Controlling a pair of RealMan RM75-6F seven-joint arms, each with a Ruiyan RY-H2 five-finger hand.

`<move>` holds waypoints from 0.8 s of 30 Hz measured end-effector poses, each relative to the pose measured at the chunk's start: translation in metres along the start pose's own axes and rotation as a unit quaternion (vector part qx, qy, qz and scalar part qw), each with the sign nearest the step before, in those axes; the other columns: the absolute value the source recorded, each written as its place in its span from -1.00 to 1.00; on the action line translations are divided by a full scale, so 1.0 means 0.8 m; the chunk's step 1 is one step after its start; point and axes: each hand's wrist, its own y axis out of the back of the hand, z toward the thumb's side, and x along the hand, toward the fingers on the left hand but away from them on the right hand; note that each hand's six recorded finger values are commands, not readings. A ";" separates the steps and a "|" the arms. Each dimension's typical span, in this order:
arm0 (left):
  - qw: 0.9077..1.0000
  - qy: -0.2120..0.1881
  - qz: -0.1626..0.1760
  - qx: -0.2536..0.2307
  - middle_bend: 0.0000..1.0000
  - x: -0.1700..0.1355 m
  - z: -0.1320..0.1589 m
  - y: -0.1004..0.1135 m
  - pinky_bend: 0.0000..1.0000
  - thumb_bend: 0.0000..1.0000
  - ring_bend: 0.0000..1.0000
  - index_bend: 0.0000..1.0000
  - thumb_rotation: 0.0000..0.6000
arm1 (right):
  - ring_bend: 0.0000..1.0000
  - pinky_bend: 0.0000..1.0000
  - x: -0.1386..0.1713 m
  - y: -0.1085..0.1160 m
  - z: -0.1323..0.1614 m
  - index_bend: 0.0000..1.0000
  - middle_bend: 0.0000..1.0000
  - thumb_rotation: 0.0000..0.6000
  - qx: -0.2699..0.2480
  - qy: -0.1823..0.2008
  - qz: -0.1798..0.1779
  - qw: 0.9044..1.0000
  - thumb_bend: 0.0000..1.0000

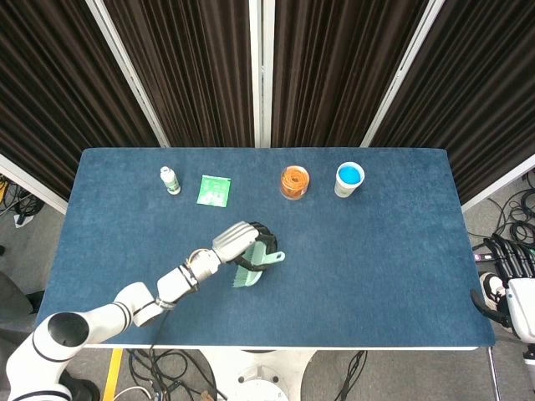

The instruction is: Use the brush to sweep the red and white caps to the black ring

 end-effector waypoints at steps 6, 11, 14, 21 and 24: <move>0.998 0.048 0.032 0.013 0.16 -0.033 -0.024 0.037 -0.34 -0.17 -0.23 0.06 1.00 | -1.00 -1.00 -0.003 -0.003 0.000 -1.00 -0.95 1.00 0.000 0.006 0.006 1.000 -0.56; 0.993 0.104 0.059 0.017 0.16 -0.083 -0.044 0.061 -0.35 -0.17 -0.23 0.06 1.00 | -1.00 -1.00 -0.006 -0.006 0.001 -1.00 -0.95 1.00 -0.001 0.011 0.008 1.000 -0.56; 0.989 0.128 0.067 0.014 0.16 -0.112 -0.048 0.069 -0.36 -0.18 -0.23 0.06 1.00 | -1.00 -1.00 -0.006 -0.005 0.002 -1.00 -0.95 1.00 0.000 0.012 0.007 1.000 -0.56; 0.980 0.171 0.093 0.030 0.16 -0.170 -0.047 0.069 -0.40 -0.17 -0.23 0.06 1.00 | -1.00 -1.00 -0.008 -0.005 0.006 -1.00 -0.95 1.00 0.001 0.017 0.008 1.000 -0.56; 0.976 0.185 0.104 0.041 0.16 -0.191 -0.047 0.060 -0.45 -0.17 -0.23 0.06 1.00 | -1.00 -1.00 -0.008 -0.005 0.006 -1.00 -0.95 1.00 0.002 0.017 0.008 1.000 -0.56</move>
